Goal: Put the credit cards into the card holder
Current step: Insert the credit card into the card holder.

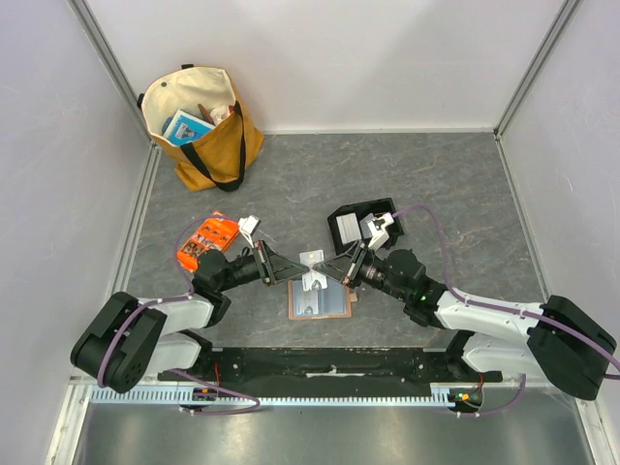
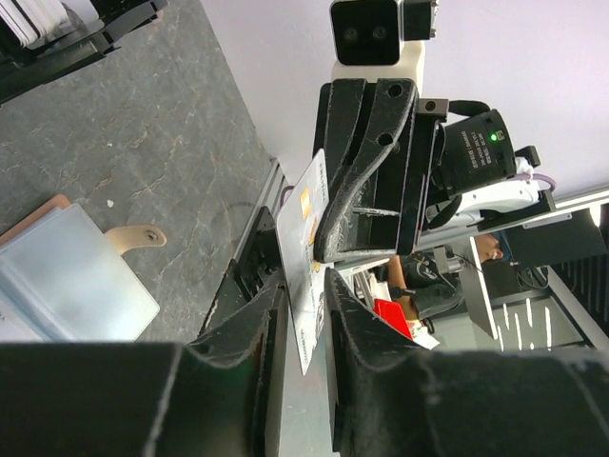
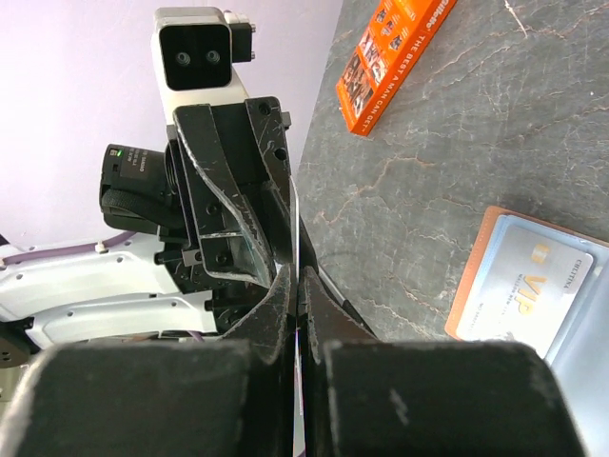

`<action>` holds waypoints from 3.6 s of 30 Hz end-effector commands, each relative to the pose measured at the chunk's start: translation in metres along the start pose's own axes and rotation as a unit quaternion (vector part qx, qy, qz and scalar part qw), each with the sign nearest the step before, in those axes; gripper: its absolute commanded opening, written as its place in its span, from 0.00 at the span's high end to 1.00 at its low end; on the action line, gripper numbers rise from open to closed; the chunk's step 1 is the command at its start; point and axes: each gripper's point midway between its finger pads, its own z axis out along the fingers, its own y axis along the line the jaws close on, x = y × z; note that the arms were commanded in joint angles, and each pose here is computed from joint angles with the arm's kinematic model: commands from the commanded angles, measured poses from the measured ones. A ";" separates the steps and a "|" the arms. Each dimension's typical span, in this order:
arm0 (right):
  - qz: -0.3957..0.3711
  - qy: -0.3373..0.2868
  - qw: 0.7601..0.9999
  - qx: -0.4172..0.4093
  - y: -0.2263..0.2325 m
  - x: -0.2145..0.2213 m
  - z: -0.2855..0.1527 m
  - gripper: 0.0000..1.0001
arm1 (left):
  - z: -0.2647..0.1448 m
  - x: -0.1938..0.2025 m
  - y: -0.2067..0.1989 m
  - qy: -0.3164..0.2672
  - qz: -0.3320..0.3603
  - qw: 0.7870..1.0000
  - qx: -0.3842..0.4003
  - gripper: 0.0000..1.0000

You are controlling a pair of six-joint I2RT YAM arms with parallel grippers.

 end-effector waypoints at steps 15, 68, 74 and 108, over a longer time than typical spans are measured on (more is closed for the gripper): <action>-0.005 -0.025 0.996 0.086 -0.049 -0.009 -0.014 0.61 | -0.004 0.016 0.039 0.041 -0.035 0.995 -0.084 0.98; -0.049 0.100 0.924 0.366 -0.189 0.041 -0.040 0.93 | -0.006 0.054 0.129 0.117 -0.058 0.961 -0.244 0.98; -0.055 0.084 0.910 0.402 -0.197 0.035 -0.052 0.94 | -0.010 0.047 0.124 0.090 -0.052 0.962 -0.251 0.98; -0.055 0.089 0.908 0.407 -0.200 0.036 -0.051 0.92 | -0.004 0.062 0.133 0.061 -0.093 0.966 -0.233 0.98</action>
